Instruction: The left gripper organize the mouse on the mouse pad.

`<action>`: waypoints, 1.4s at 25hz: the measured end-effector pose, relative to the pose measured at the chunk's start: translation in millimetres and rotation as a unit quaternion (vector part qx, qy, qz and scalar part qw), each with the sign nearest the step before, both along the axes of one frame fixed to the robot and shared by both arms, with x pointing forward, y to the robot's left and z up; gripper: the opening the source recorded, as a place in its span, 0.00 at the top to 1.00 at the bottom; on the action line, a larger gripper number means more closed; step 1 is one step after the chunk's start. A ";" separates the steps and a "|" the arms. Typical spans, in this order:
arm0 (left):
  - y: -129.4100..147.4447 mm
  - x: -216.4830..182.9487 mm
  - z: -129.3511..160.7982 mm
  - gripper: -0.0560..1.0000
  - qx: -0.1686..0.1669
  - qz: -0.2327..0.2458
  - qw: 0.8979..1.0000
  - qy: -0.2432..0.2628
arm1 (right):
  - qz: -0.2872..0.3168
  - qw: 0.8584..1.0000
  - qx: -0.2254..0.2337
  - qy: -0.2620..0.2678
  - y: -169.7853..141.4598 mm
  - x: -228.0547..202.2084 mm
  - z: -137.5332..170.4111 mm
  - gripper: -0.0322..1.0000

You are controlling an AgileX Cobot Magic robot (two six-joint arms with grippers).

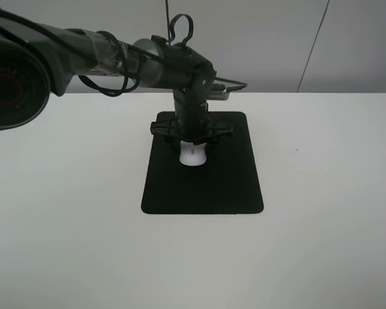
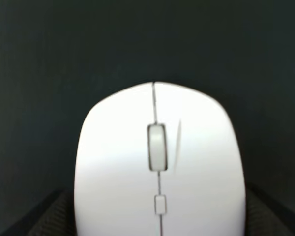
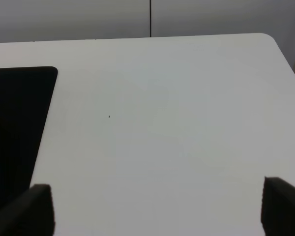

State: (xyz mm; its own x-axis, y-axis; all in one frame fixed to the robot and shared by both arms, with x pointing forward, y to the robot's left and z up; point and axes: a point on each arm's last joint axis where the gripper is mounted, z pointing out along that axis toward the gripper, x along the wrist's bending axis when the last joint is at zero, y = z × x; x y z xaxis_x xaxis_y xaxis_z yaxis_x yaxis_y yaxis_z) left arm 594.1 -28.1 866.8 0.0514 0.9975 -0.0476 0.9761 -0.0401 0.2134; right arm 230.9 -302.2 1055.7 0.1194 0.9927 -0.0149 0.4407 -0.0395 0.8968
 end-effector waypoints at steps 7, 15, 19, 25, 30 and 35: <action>-1.2 -0.5 11.4 0.30 -0.012 -0.001 1.000 -0.003 | 0.000 1.000 0.000 0.000 0.0 0.0 0.0 0.17; -2.2 0.0 48.6 0.30 -0.043 -0.004 0.999 -0.033 | 0.000 1.000 0.000 0.000 0.0 0.0 0.0 0.17; -0.6 -1.7 59.2 0.30 -0.043 -0.005 0.998 -0.034 | 0.000 1.000 0.000 0.000 0.0 0.0 0.0 0.17; 7.3 -9.0 87.9 0.30 -0.025 -0.033 0.999 -0.028 | 0.000 1.000 0.000 0.000 0.0 0.0 0.0 0.17; 13.8 -15.4 118.5 0.30 -0.015 -0.093 0.995 -0.042 | 0.000 1.000 0.000 0.000 0.0 0.0 0.0 0.17; 19.2 -21.4 147.3 0.30 -0.022 -0.116 0.991 -0.063 | 0.000 1.000 0.000 0.000 0.0 0.0 0.0 0.17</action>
State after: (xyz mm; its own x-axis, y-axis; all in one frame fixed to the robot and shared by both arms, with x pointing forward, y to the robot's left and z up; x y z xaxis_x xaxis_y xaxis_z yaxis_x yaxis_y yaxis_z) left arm 572.7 -8.9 1014.1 0.2870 0.9554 -0.0703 0.9073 -0.2475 0.3398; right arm 230.9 -302.2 1055.7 0.1194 0.9927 -0.0149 0.4407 -0.0395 0.8968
